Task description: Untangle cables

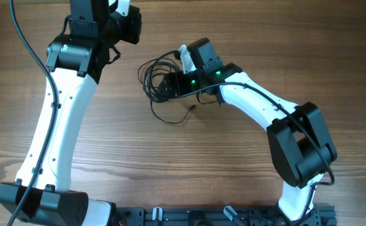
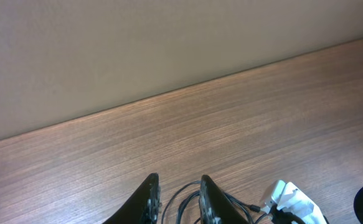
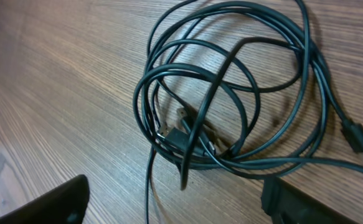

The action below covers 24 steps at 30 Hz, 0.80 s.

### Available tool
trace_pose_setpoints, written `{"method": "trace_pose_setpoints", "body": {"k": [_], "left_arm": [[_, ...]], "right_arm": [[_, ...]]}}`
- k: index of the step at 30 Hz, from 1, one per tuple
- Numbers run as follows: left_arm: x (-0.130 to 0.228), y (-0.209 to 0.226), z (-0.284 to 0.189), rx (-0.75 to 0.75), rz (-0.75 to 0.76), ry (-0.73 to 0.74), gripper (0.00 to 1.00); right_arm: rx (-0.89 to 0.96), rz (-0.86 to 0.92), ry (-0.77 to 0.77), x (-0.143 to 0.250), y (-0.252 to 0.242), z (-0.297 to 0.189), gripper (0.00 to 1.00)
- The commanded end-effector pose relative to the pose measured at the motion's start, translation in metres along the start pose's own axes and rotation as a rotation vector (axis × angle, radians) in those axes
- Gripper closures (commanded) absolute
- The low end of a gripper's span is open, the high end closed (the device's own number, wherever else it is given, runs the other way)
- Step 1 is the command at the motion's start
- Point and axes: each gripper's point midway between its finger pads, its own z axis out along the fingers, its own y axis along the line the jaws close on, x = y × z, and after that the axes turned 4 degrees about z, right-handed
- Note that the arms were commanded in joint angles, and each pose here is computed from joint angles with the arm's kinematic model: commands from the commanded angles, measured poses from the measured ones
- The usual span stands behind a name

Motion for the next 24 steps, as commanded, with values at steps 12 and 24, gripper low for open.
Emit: {"method": "trace_pose_setpoints", "body": {"k": [12,24], "left_arm": [[0.002,0.002,-0.005,-0.008,-0.004,0.019,0.77],[0.002,0.002,-0.005,-0.008,-0.004,0.019,0.77]], "right_arm": [[0.025,0.057,0.018,0.008,-0.014,0.022,0.31],[0.004,0.056,-0.027,-0.002,-0.014,0.031,0.36]]}}
